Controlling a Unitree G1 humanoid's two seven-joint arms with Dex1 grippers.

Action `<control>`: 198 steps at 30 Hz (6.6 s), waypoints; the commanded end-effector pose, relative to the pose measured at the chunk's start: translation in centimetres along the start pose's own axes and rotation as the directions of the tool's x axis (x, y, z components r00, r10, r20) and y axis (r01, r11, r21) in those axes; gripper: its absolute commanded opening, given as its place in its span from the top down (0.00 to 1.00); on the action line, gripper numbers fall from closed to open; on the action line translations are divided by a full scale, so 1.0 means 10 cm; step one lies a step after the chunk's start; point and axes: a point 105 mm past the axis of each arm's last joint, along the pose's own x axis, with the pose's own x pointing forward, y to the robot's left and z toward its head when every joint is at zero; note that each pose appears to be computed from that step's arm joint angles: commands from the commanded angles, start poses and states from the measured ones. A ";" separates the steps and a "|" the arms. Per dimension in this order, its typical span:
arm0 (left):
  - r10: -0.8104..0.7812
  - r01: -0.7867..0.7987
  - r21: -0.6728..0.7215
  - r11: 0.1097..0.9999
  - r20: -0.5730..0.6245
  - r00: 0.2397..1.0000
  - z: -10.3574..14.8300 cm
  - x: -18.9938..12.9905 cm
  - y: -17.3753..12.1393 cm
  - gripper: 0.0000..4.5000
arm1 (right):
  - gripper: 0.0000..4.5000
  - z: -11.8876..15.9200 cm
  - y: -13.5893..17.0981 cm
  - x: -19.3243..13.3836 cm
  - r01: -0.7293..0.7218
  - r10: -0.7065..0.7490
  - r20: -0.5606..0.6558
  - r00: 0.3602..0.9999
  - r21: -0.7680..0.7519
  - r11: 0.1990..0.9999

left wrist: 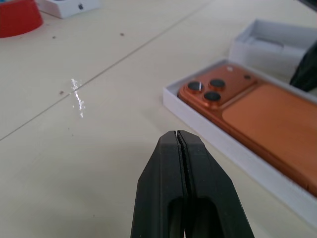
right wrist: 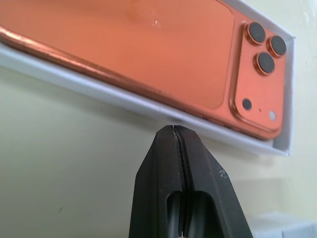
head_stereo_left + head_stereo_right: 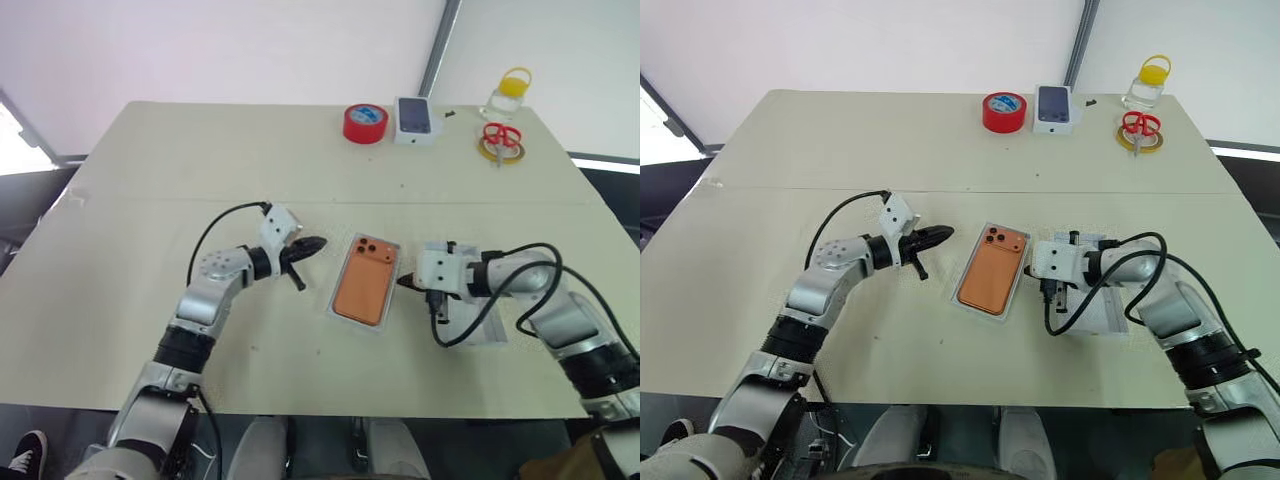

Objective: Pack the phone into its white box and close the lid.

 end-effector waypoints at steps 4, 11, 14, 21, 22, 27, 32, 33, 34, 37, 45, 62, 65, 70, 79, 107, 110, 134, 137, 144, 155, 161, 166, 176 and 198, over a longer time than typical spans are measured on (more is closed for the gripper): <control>-0.204 0.215 0.096 0.972 -0.113 0.972 -0.22 0.10 -0.24 0.99 | 1.00 0.08 -0.04 -0.01 0.027 -0.026 0.020 0.999 -0.031 0.999; -0.352 0.353 0.020 0.935 -0.055 0.935 -0.05 0.31 -0.45 0.99 | 1.00 0.05 0.01 -0.02 0.018 -0.017 0.008 1.000 -0.033 0.999; -0.431 0.430 -0.033 0.902 -0.005 0.903 0.07 0.33 -0.64 0.99 | 1.00 -0.01 -0.01 -0.08 0.021 -0.021 -0.012 1.000 -0.032 0.999; -0.459 0.459 -0.011 0.888 0.020 0.888 0.18 0.56 -0.85 0.99 | 1.00 -0.14 -0.05 -0.23 0.016 -0.017 -0.054 0.998 -0.025 1.000; -0.458 0.458 -0.007 0.889 0.022 0.889 0.19 0.59 -0.87 0.99 | 1.00 -0.16 -0.05 -0.25 0.014 -0.015 -0.063 0.998 -0.023 1.000; -0.441 0.441 -0.004 0.897 0.012 0.897 0.16 0.66 -0.87 0.99 | 1.00 -0.23 -0.01 -0.33 0.003 -0.003 -0.085 0.996 -0.005 1.000; -0.403 0.403 0.025 0.915 -0.006 0.915 0.13 0.66 -0.74 0.99 | 1.00 -0.28 0.06 -0.37 -0.012 0.013 -0.098 0.995 0.011 1.000; -0.405 0.405 0.013 0.914 -0.004 0.914 0.13 0.65 -0.72 0.99 | 1.00 -0.29 0.05 -0.37 -0.004 0.004 -0.101 0.995 0.005 1.000; -0.409 0.409 0.007 0.912 -0.003 0.912 0.13 0.64 -0.72 0.99 | 1.00 -0.30 0.04 -0.37 0.001 0.000 -0.104 0.995 0.003 1.000; -0.404 0.404 0.009 0.915 -0.009 0.915 0.09 0.60 -0.70 0.99 | 1.00 -0.31 0.03 -0.38 0.003 -0.003 -0.106 0.994 0.006 1.000; -0.357 0.357 0.001 0.934 0.051 0.933 0.22 0.46 -0.57 0.99 | 1.00 -0.38 -0.09 -0.52 0.046 -0.047 -0.138 0.989 -0.009 0.999; -0.229 0.236 -0.055 0.970 0.102 0.968 0.37 -0.31 -0.13 0.58 | 0.58 -0.47 -0.10 -0.92 0.170 -0.148 -0.091 0.985 0.337 0.926; -0.227 0.239 -0.067 0.969 0.144 0.963 0.40 -0.43 -0.13 0.27 | 0.27 -0.41 -0.20 -1.02 0.264 -0.251 -0.085 0.964 0.396 0.879; -0.187 0.187 0.013 0.982 0.104 0.977 0.26 -0.53 -0.15 0.01 | 0.01 -0.33 -0.16 -0.92 0.370 -0.356 -0.126 0.926 0.497 0.785; -0.243 0.218 0.179 0.959 0.132 0.961 0.16 -0.81 -0.38 0.01 | 0.01 -0.49 0.07 -0.85 0.510 -0.356 -0.366 0.860 0.582 0.633; -0.255 0.220 0.199 0.955 0.173 0.951 0.05 -0.91 -0.75 0.01 | 0.01 -0.53 0.22 -0.85 0.480 -0.070 -0.486 0.871 0.812 0.331; -0.259 0.220 0.211 0.952 0.179 0.949 0.06 -0.91 -0.76 0.01 | 0.01 -0.51 0.21 -0.82 0.469 -0.065 -0.476 0.877 0.820 0.329; -0.248 0.210 0.213 0.954 0.169 0.954 0.07 -0.91 -0.73 0.00 | 0.98 -0.62 0.05 -0.77 0.582 -0.145 -0.563 0.813 0.790 0.196; -0.248 0.210 0.211 0.955 0.170 0.954 0.08 -0.90 -0.72 0.00 | 0.98 -0.63 -0.14 -0.81 0.602 -0.226 -0.571 0.789 0.791 0.107; -0.222 0.184 0.192 0.964 0.202 0.954 0.14 -0.82 -0.61 0.00 | 0.98 -0.39 -0.46 -0.67 0.469 -0.407 -0.393 0.825 0.877 0.104; -0.163 0.124 0.165 0.978 0.243 0.956 0.30 -0.71 -0.45 0.00 | 0.98 0.63 -0.99 -0.49 -0.236 -0.696 0.197 0.691 0.971 0.040; -0.172 0.134 0.171 0.976 0.232 0.957 0.33 -0.71 -0.43 0.00 | 0.98 1.00 -0.55 -0.21 -0.422 -0.573 0.377 0.728 0.905 0.060; -0.151 0.117 0.145 0.982 0.252 0.956 0.38 -0.70 -0.40 0.00 | 0.98 1.29 -0.02 -0.13 -0.585 -0.520 0.477 0.708 0.809 -0.054; -0.129 0.101 0.116 0.988 0.272 0.953 0.41 -0.68 -0.38 0.00 | 0.98 1.44 0.30 -0.22 -0.603 -0.479 0.473 0.740 0.782 -0.159; -0.144 0.146 0.016 0.989 0.306 0.941 0.25 -0.06 -0.72 0.99 | 1.00 0.68 0.43 -0.11 -0.345 -0.417 0.216 0.883 0.901 -0.264</control>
